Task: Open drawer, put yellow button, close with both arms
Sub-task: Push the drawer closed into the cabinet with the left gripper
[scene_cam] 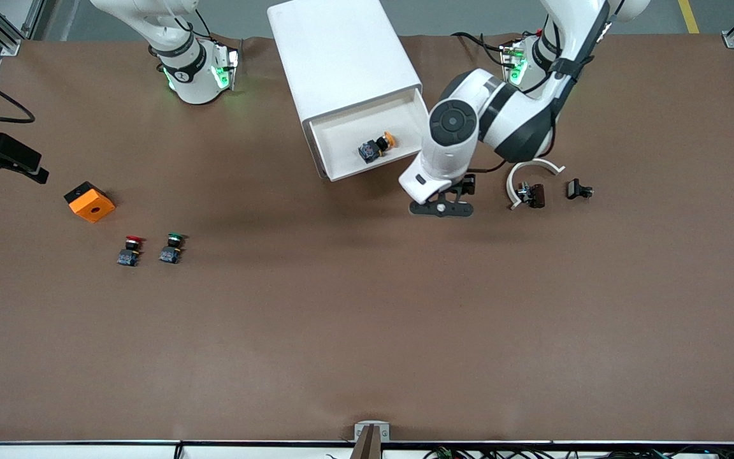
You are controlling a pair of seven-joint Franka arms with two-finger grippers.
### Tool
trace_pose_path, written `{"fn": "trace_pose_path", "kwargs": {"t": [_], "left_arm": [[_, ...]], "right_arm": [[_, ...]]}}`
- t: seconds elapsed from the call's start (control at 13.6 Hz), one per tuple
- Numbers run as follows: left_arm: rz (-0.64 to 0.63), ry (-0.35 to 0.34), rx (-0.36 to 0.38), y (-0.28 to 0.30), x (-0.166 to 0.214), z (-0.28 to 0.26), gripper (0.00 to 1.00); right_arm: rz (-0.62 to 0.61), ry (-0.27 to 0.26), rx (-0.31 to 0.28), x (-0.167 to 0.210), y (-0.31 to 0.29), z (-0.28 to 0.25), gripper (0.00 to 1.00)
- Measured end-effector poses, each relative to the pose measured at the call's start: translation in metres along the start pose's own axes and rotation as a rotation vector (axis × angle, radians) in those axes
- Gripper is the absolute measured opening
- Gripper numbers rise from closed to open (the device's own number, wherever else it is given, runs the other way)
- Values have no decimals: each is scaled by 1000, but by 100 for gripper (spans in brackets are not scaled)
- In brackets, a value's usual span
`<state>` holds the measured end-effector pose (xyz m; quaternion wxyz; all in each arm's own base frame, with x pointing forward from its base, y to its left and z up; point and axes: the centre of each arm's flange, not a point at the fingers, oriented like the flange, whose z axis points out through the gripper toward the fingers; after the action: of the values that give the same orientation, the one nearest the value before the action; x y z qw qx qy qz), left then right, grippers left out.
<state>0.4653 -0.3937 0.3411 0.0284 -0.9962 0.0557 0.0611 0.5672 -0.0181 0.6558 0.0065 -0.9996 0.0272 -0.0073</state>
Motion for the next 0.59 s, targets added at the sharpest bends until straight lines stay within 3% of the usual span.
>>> {"fn": "trace_pose_path", "kwargs": {"t": [0.22, 0.59], "left_arm": [[-38, 5, -20, 21, -18, -9, 100], [-101, -53, -95, 47, -40, -13, 100]], "right_arm": [[2, 1, -1, 0, 8, 1, 100], [1, -5, -1, 2, 7, 10, 100]]}}
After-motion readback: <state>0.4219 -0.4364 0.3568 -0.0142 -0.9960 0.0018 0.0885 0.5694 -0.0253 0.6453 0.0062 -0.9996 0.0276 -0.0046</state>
